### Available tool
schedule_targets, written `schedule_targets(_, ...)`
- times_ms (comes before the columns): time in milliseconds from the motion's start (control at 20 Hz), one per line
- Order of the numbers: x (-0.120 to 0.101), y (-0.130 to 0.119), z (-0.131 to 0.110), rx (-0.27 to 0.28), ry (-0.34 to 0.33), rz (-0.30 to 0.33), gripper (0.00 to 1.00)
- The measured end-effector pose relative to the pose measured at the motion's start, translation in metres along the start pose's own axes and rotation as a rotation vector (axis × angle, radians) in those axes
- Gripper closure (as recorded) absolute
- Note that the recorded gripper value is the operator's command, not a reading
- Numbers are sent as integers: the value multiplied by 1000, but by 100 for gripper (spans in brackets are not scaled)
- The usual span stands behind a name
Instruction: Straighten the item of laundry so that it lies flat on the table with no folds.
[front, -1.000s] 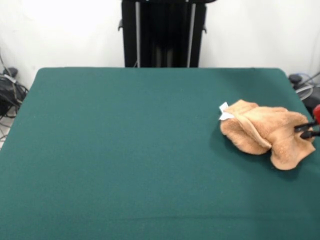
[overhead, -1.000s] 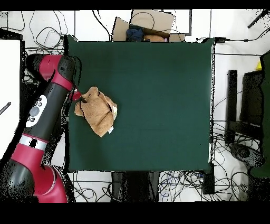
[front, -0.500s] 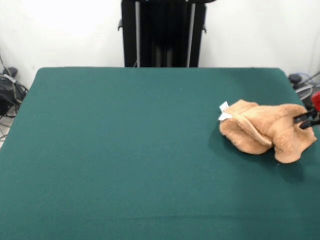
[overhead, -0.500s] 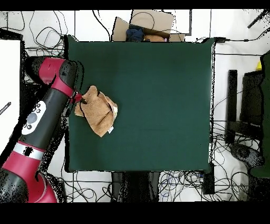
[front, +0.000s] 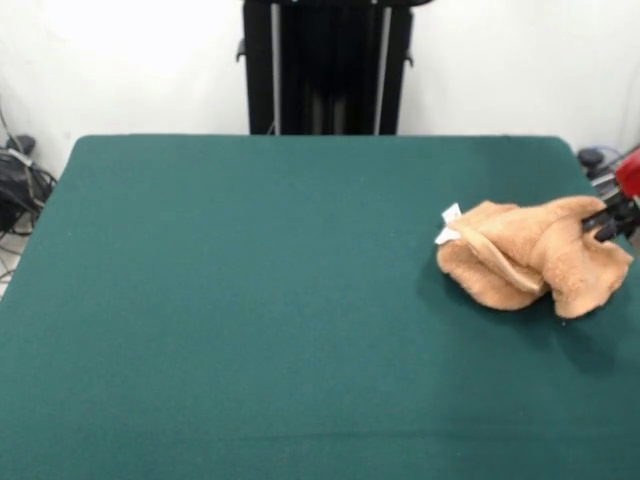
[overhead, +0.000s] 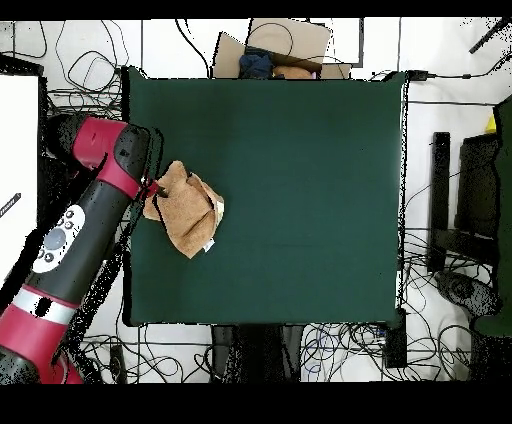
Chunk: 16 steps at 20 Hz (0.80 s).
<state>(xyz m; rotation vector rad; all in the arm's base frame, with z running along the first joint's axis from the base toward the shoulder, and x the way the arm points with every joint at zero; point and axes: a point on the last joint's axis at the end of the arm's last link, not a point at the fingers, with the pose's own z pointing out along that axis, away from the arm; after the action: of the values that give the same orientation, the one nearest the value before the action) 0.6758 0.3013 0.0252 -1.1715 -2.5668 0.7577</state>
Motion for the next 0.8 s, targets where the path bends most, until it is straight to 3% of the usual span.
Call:
schedule_targets(450, -16, -37, -20, -107, -68, 51, 100)
schedule_targets(800, -35, -76, -41, -156, -70, 79, 100)
